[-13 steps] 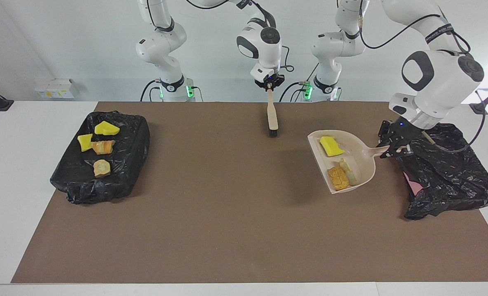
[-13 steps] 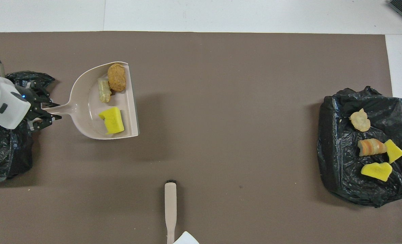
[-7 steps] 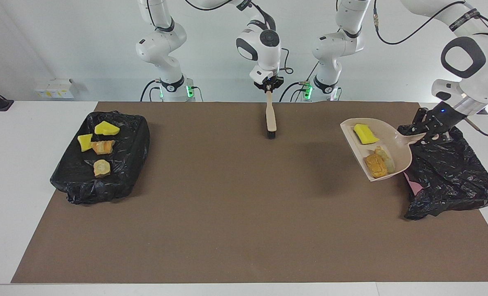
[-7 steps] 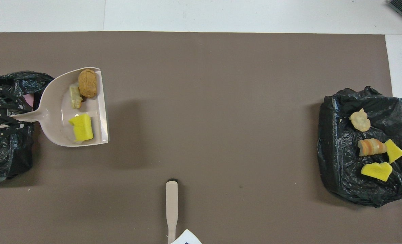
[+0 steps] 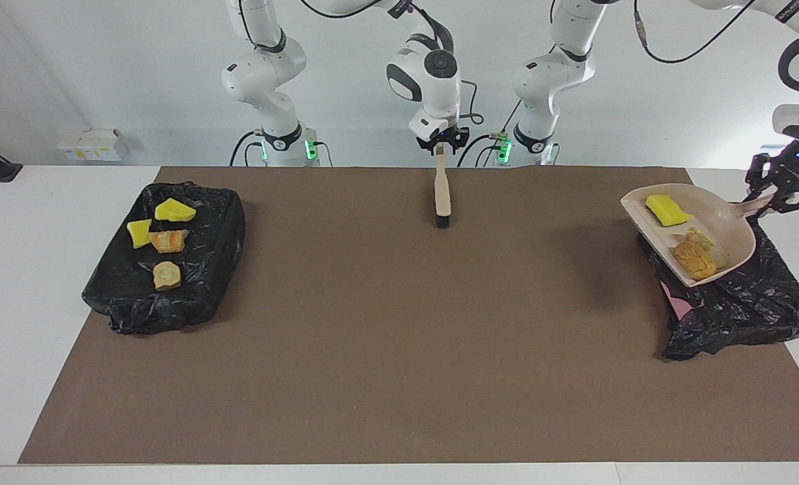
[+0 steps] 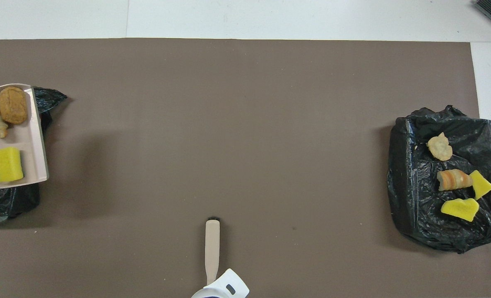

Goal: Sweep and dump trash in bin

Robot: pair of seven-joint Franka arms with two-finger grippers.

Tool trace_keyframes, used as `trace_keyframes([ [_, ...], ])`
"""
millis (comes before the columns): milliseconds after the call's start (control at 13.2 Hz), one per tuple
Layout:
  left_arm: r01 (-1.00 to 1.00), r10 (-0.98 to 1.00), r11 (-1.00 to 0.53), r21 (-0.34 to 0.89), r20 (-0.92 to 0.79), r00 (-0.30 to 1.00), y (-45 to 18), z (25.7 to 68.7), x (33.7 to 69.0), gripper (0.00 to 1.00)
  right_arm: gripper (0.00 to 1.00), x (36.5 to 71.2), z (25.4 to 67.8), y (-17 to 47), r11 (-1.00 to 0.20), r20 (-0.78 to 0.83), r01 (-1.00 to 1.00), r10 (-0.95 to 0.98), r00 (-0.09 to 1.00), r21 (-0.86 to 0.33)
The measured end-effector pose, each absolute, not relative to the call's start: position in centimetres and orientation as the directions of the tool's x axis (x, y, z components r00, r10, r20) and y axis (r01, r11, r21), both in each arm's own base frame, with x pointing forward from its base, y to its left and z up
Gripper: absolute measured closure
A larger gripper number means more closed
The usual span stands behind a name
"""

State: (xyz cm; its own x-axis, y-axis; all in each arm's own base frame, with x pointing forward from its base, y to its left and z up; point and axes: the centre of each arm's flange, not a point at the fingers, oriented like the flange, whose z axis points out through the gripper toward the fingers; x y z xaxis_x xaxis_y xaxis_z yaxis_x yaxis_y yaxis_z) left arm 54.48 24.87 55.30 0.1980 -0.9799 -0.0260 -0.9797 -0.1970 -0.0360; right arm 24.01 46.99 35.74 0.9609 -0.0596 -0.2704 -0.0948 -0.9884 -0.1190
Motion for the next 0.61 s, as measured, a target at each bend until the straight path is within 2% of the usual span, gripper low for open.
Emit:
trace_keyframes([
  [152, -0.984, -0.980, -0.168, -0.056, -0.102, 0.173, 27.4, 56.1, 54.9, 0.68, 0.28, 27.2, 38.9, 45.7, -0.984, -0.290, -0.139, -0.102, 0.952, -0.113],
  [304, -0.985, -0.972, -0.149, -0.088, -0.172, 0.162, 29.7, 56.6, 55.0, 0.68, 0.28, 30.3, 43.5, 42.2, -0.982, -0.298, -0.158, -0.120, 0.947, -0.107],
  [608, -0.985, -0.925, -0.073, -0.158, -0.360, 0.126, 31.7, 57.8, 55.9, 0.68, 0.26, 33.7, 51.5, 33.0, -0.988, -0.287, -0.090, -0.050, 0.957, -0.129],
])
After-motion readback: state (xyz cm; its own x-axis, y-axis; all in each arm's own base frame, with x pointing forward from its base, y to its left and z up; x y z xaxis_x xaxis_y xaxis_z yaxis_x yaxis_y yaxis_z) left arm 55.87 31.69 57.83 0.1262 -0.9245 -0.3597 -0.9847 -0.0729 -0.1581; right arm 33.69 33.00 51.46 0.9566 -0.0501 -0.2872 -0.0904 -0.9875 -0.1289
